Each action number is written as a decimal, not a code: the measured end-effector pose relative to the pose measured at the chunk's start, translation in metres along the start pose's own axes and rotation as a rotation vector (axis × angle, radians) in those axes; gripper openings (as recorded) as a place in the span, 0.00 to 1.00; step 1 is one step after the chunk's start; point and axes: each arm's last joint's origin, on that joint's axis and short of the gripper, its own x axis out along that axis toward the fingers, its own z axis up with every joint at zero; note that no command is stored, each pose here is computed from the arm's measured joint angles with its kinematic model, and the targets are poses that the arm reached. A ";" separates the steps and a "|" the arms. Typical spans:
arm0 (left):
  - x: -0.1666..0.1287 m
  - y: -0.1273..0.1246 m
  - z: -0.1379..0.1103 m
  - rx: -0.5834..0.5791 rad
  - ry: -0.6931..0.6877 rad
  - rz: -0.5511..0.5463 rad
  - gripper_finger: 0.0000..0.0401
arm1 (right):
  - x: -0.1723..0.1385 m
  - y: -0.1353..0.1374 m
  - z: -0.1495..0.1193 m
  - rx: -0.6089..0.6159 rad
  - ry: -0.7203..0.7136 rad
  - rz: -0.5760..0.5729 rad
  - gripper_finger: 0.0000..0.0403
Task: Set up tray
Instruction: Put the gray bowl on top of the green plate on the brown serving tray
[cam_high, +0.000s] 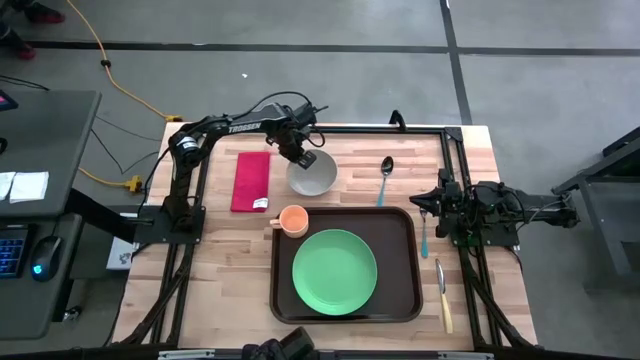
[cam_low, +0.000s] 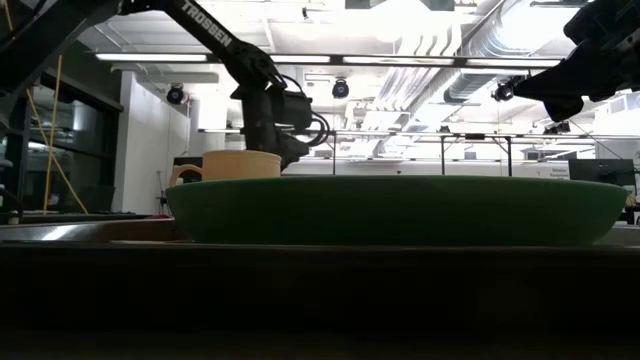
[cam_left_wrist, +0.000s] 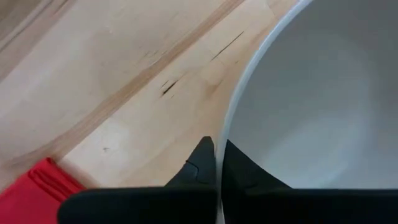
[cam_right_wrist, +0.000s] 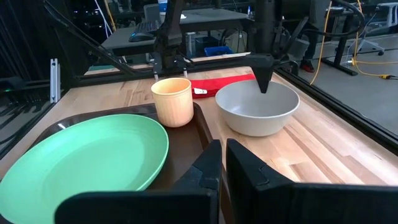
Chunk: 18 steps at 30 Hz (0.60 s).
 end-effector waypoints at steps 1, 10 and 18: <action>0.000 0.000 0.000 0.000 -0.003 -0.001 0.05 | 0.000 0.000 0.000 0.000 0.000 0.000 0.00; -0.002 -0.001 0.003 0.011 -0.014 -0.012 0.05 | 0.000 0.000 0.000 0.000 0.000 0.000 0.00; -0.026 -0.002 0.021 0.028 -0.108 -0.015 0.05 | 0.000 0.000 0.000 0.000 0.000 0.000 0.00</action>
